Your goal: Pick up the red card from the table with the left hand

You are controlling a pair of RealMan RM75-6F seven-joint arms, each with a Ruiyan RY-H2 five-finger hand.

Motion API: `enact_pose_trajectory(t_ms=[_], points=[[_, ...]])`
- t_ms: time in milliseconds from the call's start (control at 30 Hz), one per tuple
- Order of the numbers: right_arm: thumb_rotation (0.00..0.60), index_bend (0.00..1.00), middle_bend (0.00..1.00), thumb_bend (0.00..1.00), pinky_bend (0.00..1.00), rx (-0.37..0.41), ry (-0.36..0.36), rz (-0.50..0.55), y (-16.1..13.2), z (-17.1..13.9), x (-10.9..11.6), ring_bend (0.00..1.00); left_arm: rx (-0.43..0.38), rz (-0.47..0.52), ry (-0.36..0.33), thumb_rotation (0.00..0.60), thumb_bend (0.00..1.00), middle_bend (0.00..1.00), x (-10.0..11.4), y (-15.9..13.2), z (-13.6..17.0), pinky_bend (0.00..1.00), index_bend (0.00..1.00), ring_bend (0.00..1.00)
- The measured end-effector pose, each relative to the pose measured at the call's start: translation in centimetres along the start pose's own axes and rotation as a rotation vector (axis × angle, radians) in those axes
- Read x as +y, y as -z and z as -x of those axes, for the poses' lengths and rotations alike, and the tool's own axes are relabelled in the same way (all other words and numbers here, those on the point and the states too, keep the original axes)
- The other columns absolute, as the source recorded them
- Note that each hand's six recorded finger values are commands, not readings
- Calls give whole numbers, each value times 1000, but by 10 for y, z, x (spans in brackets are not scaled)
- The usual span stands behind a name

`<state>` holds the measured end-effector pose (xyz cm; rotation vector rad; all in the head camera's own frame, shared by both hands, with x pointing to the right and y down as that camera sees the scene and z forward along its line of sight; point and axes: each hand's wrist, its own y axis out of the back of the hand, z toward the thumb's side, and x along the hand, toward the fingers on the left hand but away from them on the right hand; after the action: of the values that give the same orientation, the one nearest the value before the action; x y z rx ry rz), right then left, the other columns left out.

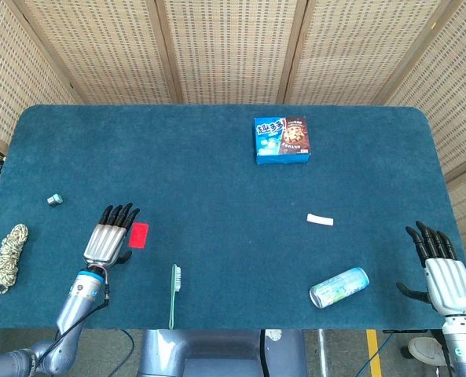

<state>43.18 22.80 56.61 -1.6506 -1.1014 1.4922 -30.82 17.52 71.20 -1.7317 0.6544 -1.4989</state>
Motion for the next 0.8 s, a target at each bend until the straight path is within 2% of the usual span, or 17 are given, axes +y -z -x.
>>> enact_pose_trajectory(t_ms=[800], points=[[600, 0, 0, 0, 0, -3, -3, 13, 3, 1, 1, 0, 1, -59, 9, 600, 296, 0, -9, -5, -13, 0, 0, 0]])
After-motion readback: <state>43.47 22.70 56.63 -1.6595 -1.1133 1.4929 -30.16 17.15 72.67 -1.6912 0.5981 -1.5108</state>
